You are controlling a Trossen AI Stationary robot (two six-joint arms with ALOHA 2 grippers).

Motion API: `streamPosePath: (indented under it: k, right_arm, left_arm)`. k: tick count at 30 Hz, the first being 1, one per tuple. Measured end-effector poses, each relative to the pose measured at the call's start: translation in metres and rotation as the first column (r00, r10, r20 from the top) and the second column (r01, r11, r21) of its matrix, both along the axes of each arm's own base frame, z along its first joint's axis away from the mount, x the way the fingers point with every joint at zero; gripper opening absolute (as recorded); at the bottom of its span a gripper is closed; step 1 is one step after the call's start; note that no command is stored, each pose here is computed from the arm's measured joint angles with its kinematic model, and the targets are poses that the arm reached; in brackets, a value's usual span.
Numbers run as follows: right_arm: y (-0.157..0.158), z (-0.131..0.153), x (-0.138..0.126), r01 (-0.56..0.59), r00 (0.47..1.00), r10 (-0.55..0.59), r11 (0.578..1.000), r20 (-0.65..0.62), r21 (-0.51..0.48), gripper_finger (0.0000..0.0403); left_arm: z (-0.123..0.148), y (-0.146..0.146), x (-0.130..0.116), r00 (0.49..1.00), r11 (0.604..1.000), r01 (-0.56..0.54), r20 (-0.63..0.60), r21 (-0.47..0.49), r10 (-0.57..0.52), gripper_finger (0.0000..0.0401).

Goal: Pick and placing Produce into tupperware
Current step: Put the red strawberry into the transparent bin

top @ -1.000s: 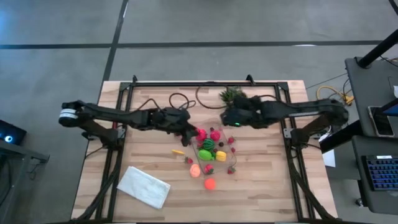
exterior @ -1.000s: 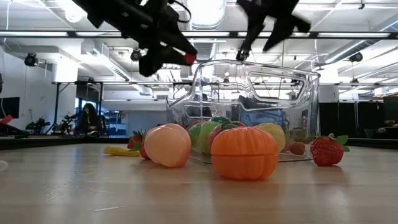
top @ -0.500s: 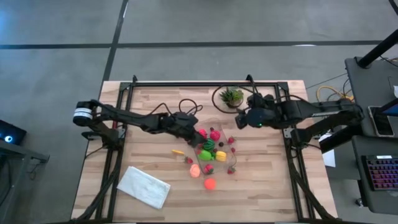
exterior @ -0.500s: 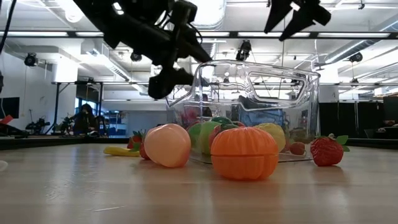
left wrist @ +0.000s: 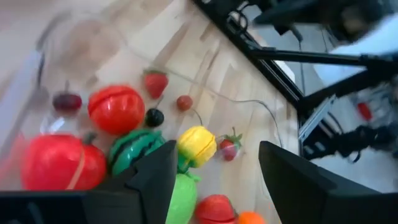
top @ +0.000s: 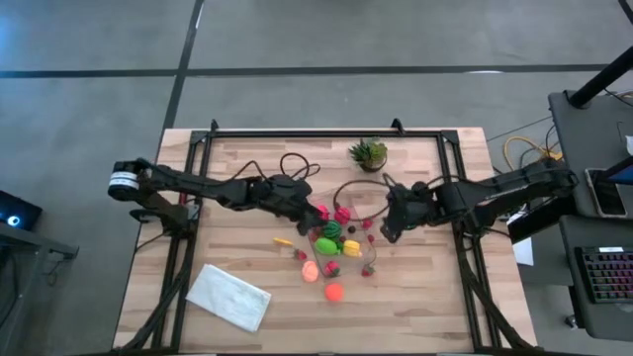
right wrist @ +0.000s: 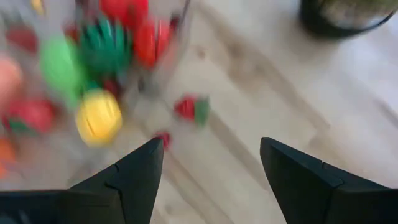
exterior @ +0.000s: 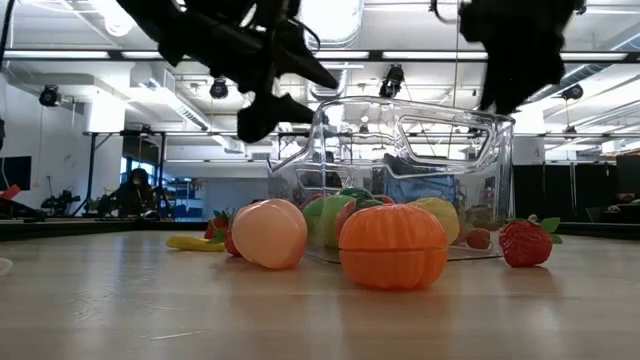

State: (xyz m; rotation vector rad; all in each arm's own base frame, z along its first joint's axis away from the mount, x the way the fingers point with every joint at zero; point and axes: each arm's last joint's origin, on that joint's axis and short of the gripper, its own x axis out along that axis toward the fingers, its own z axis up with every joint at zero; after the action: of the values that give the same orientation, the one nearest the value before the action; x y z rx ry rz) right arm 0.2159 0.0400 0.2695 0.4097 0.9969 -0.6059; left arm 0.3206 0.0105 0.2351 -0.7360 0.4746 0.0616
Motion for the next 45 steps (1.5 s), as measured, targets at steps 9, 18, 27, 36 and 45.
streamPosePath:
  k: [9,18,27,36,45]
  right_arm:
    - [0.012,-0.026,0.012,-0.038,0.983,0.031,0.999,0.179,0.036,0.0262]
    - [0.015,-0.019,0.028,-0.026,0.915,-0.002,0.998,0.403,0.064,0.0259]
    - [0.016,0.007,0.037,-0.011,0.858,-0.046,0.994,0.512,0.107,0.0265]
    - [0.005,0.016,0.038,0.058,0.856,0.003,0.993,0.517,-0.102,0.0263]
    - [-0.003,0.004,0.029,-0.259,0.913,0.249,0.966,0.322,-0.014,0.0269]
  left_arm:
    - [0.016,0.0,-0.041,0.995,0.991,0.055,-0.092,0.126,-0.043,0.0191]
    - [0.011,-0.002,-0.086,0.995,0.988,0.057,-0.094,0.144,-0.043,0.0191]
    - [-0.001,-0.004,-0.11,0.998,0.991,0.038,-0.062,0.13,-0.03,0.0191]
    - [-0.002,-0.001,-0.103,0.991,0.988,-0.13,0.049,0.088,0.126,0.0191]
    - [-0.003,0.004,-0.074,0.924,0.946,-0.298,0.212,-0.124,0.319,0.0191]
